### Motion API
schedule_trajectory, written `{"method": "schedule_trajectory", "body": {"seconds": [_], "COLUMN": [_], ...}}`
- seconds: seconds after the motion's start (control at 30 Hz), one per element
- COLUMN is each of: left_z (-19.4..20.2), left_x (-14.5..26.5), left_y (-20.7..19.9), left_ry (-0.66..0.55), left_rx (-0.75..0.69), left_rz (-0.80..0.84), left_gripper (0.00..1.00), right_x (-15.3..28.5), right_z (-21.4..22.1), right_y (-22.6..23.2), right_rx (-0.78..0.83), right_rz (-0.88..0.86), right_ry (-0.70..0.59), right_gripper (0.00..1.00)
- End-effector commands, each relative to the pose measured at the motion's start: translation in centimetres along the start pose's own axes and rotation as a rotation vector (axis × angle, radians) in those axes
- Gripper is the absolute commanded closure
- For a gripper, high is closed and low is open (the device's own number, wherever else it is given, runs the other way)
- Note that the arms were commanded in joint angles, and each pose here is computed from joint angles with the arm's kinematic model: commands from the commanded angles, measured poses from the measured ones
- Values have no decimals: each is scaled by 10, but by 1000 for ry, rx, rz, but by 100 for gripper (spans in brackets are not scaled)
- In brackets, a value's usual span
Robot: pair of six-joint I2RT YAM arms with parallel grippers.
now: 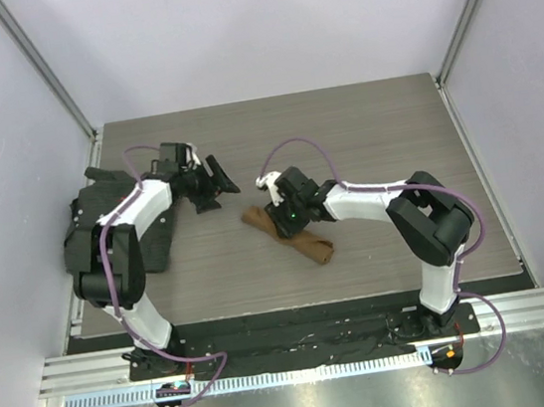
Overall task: Fold the napkin, place the utensils inside, and roll it up
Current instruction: Roll the napkin with the utensil
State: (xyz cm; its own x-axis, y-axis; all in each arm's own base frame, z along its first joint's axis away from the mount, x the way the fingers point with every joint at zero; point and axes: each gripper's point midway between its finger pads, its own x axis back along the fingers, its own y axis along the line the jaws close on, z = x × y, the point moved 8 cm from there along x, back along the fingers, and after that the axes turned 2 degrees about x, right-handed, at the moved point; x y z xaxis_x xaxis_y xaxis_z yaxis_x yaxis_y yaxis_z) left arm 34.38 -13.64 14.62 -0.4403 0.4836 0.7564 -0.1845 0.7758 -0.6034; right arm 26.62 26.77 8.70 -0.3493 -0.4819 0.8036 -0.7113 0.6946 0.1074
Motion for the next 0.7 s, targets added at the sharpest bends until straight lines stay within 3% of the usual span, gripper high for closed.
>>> {"method": "schedule_trajectory", "body": {"seconds": [0.0,0.43,0.67], "left_z": [-25,-22,-20], "left_x": [48,105,118], "left_y": [-6,0,8], "left_ry": [-122,-190,-213], "left_rx": [-15,-75,-96], "left_rz": [1,17,21], "left_gripper": [21,17,16], "right_x": [8,14,29], "right_z": [11,16,-2], "right_y": [-46,-97,-98], "right_rx": [-182,-311,-360], "right_rz": [152,213,102], "right_ry": [16,31,-62], "right_gripper": [59,55,29]}}
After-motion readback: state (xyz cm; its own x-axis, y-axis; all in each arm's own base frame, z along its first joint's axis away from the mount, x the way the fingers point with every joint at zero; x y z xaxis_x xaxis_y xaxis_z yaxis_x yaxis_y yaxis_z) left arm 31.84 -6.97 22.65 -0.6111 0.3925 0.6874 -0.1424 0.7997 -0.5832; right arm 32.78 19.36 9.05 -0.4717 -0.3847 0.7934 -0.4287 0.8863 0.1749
